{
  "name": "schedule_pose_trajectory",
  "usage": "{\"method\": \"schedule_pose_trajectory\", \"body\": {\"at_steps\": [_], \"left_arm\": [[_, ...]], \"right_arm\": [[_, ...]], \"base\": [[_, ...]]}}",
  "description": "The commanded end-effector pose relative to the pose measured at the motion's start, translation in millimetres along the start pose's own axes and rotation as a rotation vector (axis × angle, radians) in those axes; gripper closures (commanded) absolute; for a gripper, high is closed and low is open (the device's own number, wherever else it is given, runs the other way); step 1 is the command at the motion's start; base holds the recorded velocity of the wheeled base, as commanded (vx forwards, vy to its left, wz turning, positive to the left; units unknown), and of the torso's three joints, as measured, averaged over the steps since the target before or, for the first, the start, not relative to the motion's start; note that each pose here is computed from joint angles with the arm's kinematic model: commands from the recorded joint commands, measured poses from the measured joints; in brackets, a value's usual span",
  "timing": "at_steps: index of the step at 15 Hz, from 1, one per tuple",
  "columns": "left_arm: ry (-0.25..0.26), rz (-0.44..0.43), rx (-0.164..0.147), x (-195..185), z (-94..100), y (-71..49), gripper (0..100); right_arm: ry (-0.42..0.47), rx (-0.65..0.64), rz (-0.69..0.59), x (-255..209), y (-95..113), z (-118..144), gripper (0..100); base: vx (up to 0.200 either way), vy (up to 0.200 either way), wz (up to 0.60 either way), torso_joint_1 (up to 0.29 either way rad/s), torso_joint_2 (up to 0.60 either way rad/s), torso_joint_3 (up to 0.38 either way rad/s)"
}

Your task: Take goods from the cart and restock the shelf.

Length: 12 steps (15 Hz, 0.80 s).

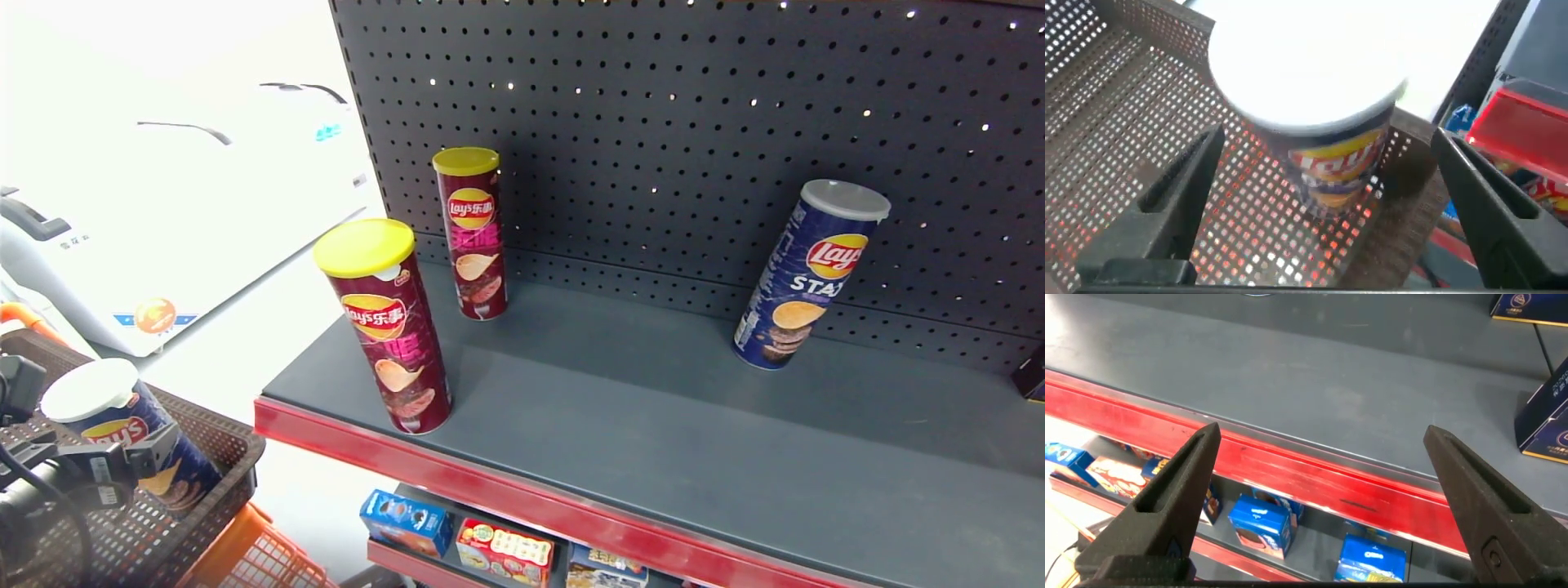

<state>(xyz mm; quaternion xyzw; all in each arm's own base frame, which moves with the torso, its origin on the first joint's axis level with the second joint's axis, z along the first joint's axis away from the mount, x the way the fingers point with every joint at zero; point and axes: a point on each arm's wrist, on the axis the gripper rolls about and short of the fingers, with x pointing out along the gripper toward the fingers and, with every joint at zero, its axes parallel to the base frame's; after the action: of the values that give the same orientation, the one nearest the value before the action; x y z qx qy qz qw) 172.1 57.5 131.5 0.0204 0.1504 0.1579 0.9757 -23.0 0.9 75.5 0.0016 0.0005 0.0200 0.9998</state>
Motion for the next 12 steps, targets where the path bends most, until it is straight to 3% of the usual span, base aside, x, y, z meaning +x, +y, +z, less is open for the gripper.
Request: {"method": "schedule_pose_trajectory", "body": {"at_steps": [1, 8, 12], "left_arm": [[0.057, -0.006, 0.001, 13, -10.8, -1.2, 0], [0.009, -0.001, 0.001, 42, -28.0, -3.4, 0], [0.017, -0.002, 0.001, 52, -32.6, -3.9, 0]], "right_arm": [[0.002, 0.0, 0.001, 0, 0, 0, 0], [0.001, 0.0, 0.001, 0, 0, 0, 0], [0.001, 0.0, 0.001, 0, 0, 0, 0]], "base": [[0.0, 0.0, 0.0, 0.0, 0.0, 0.0], [0.0, 0.0, 0.0, 0.0, 0.0, 0.0], [0.0, 0.0, 0.0, 0.0, 0.0, 0.0]]}}
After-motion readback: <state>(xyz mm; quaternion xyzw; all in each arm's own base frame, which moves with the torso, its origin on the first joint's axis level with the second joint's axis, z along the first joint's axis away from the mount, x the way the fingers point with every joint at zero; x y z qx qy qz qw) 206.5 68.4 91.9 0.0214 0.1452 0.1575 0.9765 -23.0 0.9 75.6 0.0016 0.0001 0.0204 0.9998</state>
